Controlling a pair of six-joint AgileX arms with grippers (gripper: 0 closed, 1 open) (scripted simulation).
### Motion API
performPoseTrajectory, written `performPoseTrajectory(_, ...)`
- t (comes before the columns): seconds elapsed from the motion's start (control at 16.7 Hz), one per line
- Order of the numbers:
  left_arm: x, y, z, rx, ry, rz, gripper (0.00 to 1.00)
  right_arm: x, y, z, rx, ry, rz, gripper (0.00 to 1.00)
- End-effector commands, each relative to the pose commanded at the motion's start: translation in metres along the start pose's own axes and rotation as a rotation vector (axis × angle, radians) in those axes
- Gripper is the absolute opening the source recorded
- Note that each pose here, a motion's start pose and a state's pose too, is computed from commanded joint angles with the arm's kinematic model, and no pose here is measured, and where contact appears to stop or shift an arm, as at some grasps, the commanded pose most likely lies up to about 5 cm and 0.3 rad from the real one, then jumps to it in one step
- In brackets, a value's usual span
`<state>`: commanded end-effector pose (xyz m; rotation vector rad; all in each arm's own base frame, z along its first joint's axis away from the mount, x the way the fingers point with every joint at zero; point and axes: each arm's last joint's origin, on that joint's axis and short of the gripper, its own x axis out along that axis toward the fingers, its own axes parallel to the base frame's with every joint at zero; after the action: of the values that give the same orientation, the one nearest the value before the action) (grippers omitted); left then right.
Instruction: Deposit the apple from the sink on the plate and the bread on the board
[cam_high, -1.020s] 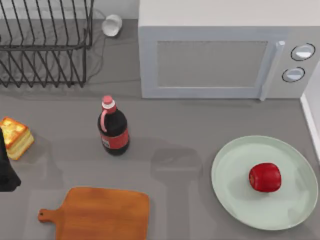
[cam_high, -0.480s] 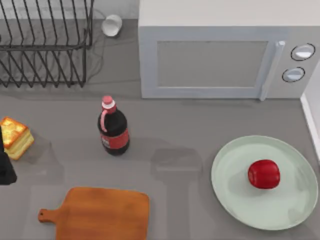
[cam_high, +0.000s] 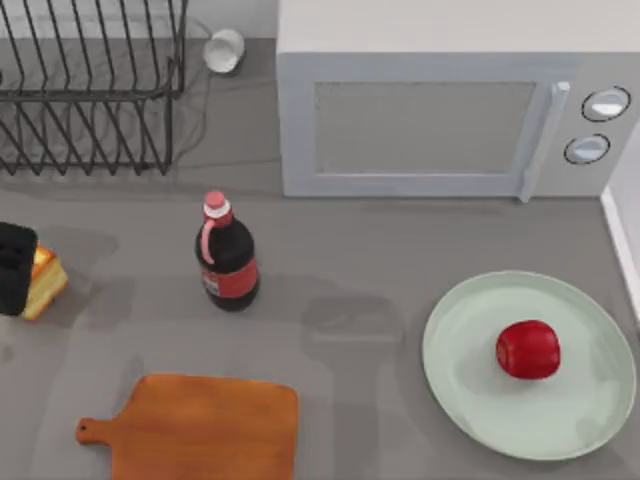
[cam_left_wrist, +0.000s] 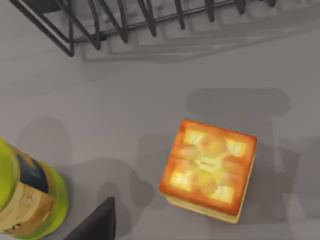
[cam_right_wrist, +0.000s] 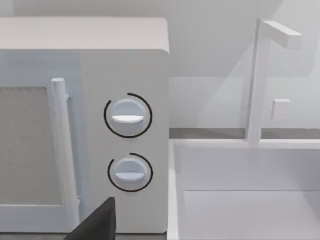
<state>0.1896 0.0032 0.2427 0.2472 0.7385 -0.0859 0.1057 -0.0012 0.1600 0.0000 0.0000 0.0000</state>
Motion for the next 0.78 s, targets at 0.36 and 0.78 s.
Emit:
performPoseTrajectory(0.36, 0.085, 0.019, 0.049, 0.146, 0.477, -0.163, 1.0, 0.0, 0.0, 0.0, 0.0, 0.0, 0.0, 1.0)
performPoseTrajectory(0.78, 0.164, 0.029, 0.062, 0.237, 0.75, -0.306, 1.0, 0.0, 0.0, 0.0, 0.0, 0.0, 0.0, 1.0)
